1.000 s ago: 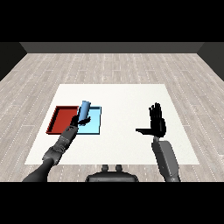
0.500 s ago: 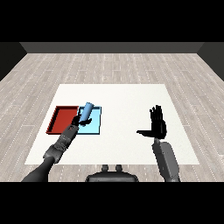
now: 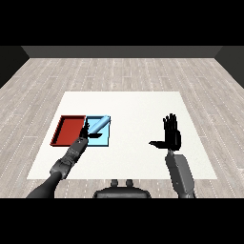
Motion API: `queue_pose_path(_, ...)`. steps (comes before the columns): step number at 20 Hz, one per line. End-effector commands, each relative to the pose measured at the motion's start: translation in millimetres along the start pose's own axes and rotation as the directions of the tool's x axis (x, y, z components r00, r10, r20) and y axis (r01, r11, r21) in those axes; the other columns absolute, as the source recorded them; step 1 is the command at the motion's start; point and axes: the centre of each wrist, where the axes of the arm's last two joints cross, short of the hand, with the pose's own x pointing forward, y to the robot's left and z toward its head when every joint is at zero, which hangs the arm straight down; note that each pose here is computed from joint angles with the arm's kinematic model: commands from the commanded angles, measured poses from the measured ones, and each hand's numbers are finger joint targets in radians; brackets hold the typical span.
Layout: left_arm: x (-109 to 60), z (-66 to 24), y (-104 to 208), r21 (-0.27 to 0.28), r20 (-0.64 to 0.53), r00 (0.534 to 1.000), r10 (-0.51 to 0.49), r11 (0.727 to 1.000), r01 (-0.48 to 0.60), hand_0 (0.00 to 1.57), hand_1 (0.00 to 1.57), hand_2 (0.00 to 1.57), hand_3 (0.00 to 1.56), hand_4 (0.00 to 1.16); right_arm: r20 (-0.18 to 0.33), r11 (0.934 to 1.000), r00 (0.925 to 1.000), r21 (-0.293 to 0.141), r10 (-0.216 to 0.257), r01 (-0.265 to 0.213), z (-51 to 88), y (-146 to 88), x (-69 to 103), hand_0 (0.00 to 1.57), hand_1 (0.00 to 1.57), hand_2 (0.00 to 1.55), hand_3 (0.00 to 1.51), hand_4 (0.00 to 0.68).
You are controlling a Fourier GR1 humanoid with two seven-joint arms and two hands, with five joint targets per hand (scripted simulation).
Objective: Pick the blue can and put it in the blue box
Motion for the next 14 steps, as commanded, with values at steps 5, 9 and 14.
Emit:
queue_pose_path(5, 27.9, -2.3, 12, 0.197, 0.412, 0.889, 0.198, 0.934, -0.299, 0.0, 0.0, 0.0, 0.0, 0.0, 0.001, 0.9996, 0.9999, 0.027, -0.012, 0.012, -8.9, 1, 5.6, 0.0, 0.0, 0.0, 0.0, 0.0)
queue_pose_path(9, 33.9, 11.7, 1, 0.005, 0.633, 0.714, 0.299, 0.921, -0.39, 0.0, 0.0, 0.0, 0.0, 0.0, -0.005, 0.9993, 0.9998, 0.032, -0.02, 0.02, 2.8, 4, -1.2, 0.0, 0.0, 0.0, 0.0, 0.0)
queue_pose_path(14, 33.1, 30.5, 9, -0.171, 0.726, 0.542, 0.423, 0.875, -0.453, 0.0, 0.0, 0.0, 0.0, 0.0, -0.031, 0.9966, 0.9974, 0.053, 0.065, -0.063, 12.8, -8, 9.9, 0.0, 0.0, 0.0, 0.0, 0.0)
